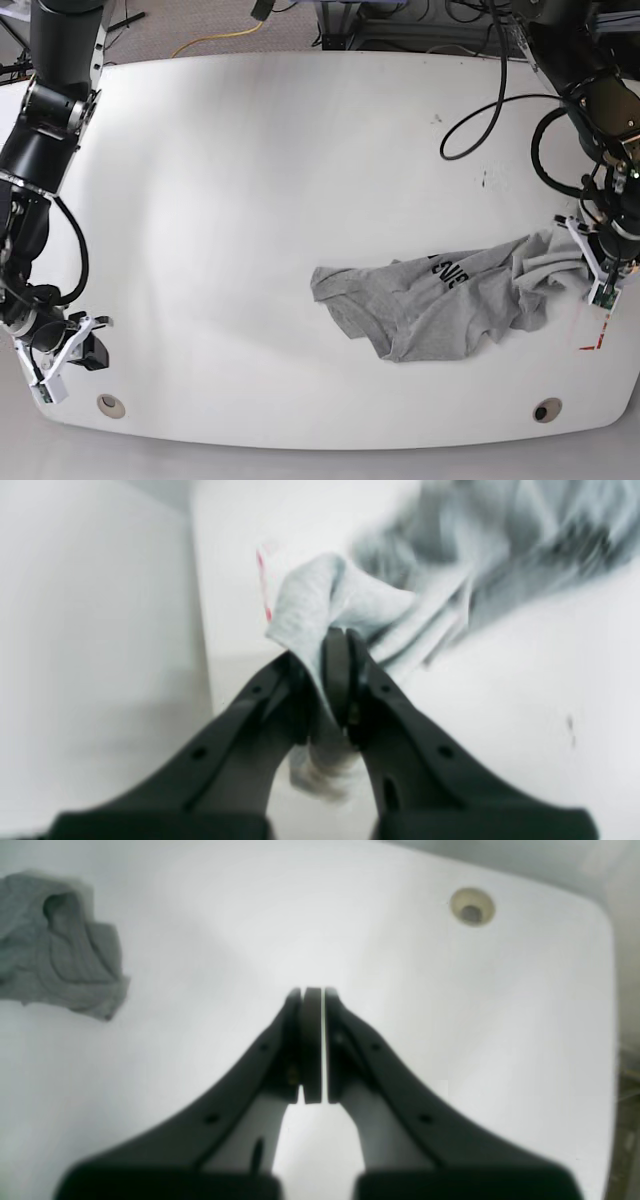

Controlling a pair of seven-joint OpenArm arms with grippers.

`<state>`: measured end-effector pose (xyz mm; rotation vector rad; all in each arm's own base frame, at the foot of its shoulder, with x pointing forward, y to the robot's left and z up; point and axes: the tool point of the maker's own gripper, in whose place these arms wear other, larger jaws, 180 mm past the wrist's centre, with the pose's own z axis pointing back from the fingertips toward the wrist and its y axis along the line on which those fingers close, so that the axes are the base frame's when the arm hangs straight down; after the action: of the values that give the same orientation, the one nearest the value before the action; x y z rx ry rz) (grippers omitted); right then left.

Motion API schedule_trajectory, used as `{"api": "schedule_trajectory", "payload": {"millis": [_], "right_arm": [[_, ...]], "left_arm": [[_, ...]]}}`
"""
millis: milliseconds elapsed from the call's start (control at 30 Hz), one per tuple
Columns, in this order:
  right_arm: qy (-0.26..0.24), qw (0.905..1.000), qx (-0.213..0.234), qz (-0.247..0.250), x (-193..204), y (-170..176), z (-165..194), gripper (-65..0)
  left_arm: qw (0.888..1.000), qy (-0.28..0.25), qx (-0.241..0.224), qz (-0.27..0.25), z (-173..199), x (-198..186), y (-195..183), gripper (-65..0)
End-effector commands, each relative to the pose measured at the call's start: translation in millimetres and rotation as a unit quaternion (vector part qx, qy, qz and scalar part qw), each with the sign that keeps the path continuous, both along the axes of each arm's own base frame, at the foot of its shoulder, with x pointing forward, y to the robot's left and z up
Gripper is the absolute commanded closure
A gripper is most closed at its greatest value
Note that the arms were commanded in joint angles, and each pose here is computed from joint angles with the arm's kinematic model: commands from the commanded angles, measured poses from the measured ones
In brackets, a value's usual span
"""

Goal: Fold the T-shirt properly
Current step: 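Grasp the shirt's loose end with the right gripper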

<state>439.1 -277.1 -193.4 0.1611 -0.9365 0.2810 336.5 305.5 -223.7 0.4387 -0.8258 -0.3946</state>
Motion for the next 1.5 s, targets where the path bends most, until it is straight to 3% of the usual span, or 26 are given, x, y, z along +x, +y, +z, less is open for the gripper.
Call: {"api": "schedule_trajectory", "payload": {"millis": [0, 133, 267, 400, 533, 1000, 1467], "right_arm": [[-0.022, 0.9996, 0.012, 0.012, 3, 11, 9, 0.0], [-0.009, 0.9986, 0.042, 0.03, 4, 40, -12, -6.2], [-0.013, 0.9956, 0.074, 0.055, 11, 77, -18, -21.2], [0.002, 0.9936, 0.065, 0.092, 20, 119, -35, -42.3], [0.025, 0.9909, 0.075, 0.109, 25, 152, -65, -53.7], [0.082, 0.9765, 0.155, 0.126, 25, 203, -153, -52.0], [0.077, 0.9611, 0.25, 0.087, 34, 242, -177, -51.7]], "left_arm": [[0.999, -0.013, 0.013, 0.03, 10, -10, 22, 0.0], [0.998, 0.016, 0.014, 0.067, -9, -39, 44, 0.0], [0.994, 0.04, 0.019, 0.096, -20, -64, 63, 0.0], [0.991, 0.059, 0.025, 0.119, -28, -86, 79, 0.0], [0.987, 0.063, 0.026, 0.146, -29, -102, 93, 0.0], [0.979, 0.096, 0.032, 0.177, -41, -138, 109, 0.0], [0.976, 0.118, 0.036, 0.177, -50, -150, 109, 0.0]]}}
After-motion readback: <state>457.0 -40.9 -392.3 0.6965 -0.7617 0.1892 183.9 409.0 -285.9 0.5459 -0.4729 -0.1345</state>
